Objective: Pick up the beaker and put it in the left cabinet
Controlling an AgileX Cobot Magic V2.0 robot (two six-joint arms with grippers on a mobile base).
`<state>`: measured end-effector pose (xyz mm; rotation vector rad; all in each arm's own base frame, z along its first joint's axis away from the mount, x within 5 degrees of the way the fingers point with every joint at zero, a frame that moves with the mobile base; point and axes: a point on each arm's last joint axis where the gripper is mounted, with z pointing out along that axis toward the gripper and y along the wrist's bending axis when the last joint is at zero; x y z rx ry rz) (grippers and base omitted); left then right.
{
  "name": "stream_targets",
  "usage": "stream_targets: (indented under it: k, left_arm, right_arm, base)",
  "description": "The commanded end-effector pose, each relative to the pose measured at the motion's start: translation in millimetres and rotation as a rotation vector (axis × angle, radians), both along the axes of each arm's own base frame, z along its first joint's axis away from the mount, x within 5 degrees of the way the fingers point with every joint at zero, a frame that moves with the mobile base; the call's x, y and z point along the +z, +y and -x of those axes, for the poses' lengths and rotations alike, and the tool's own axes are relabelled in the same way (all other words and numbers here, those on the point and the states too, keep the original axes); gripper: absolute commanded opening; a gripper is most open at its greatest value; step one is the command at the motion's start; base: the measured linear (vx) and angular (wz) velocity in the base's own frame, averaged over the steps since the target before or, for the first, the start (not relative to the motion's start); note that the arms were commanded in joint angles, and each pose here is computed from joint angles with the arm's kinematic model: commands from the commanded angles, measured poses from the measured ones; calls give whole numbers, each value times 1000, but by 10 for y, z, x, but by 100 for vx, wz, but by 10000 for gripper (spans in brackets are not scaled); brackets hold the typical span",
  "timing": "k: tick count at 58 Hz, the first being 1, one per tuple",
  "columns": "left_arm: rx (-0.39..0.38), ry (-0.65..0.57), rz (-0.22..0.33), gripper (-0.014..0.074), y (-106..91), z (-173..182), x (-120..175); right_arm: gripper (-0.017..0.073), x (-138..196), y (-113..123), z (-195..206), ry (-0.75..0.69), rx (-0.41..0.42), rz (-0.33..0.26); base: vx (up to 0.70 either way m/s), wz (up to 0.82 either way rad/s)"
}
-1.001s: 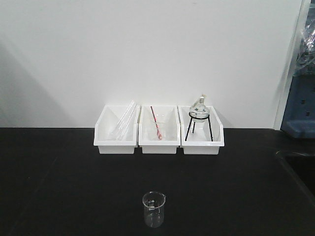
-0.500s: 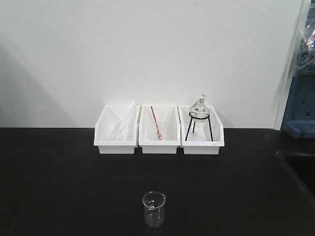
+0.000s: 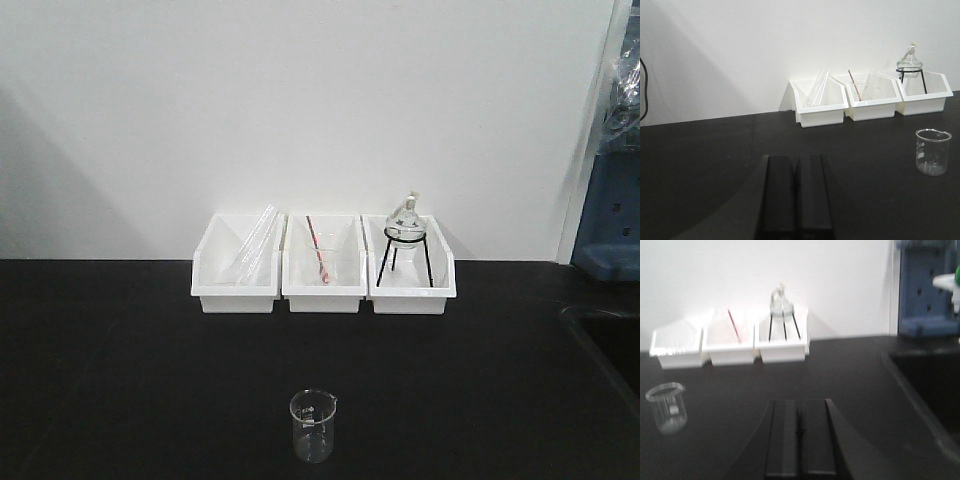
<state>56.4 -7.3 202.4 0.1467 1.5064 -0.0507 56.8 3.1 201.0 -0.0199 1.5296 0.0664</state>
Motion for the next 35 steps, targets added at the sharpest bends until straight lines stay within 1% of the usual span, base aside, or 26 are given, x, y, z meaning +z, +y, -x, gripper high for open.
stream_targets:
  k: [1, 3, 7, 17, 21, 26, 35]
  left_arm:
    - [1, -84, 22, 1, 4, 15, 31]
    - [1, -84, 22, 1, 4, 15, 31]
    - [1, -84, 22, 1, 4, 15, 31]
    - [1, -84, 22, 1, 4, 15, 31]
    - [1, -84, 22, 1, 4, 15, 31]
    - [1, -84, 22, 1, 4, 15, 31]
    - [1, -84, 22, 1, 4, 15, 31]
  right_arm:
    - [-3, 191, -4, 41, -225, -5, -4]
    - [-3, 222, -5, 49, -250, -5, -5]
    - [-1, 273, -9, 59, -266, -6, -26]
    - [17, 454, -27, 92, -272, -2, -144]
    - [35, 516, -27, 88, -256, 1, -170]
    - [70, 602, -25, 56, -230, 3, -188]
    - [164, 623, -19, -72, -152, -5, -185]
  base:
    - [0, 0]
    - [0, 0]
    - [0, 0]
    - [0, 0]
    - [0, 0]
    - [0, 0]
    - [0, 0]
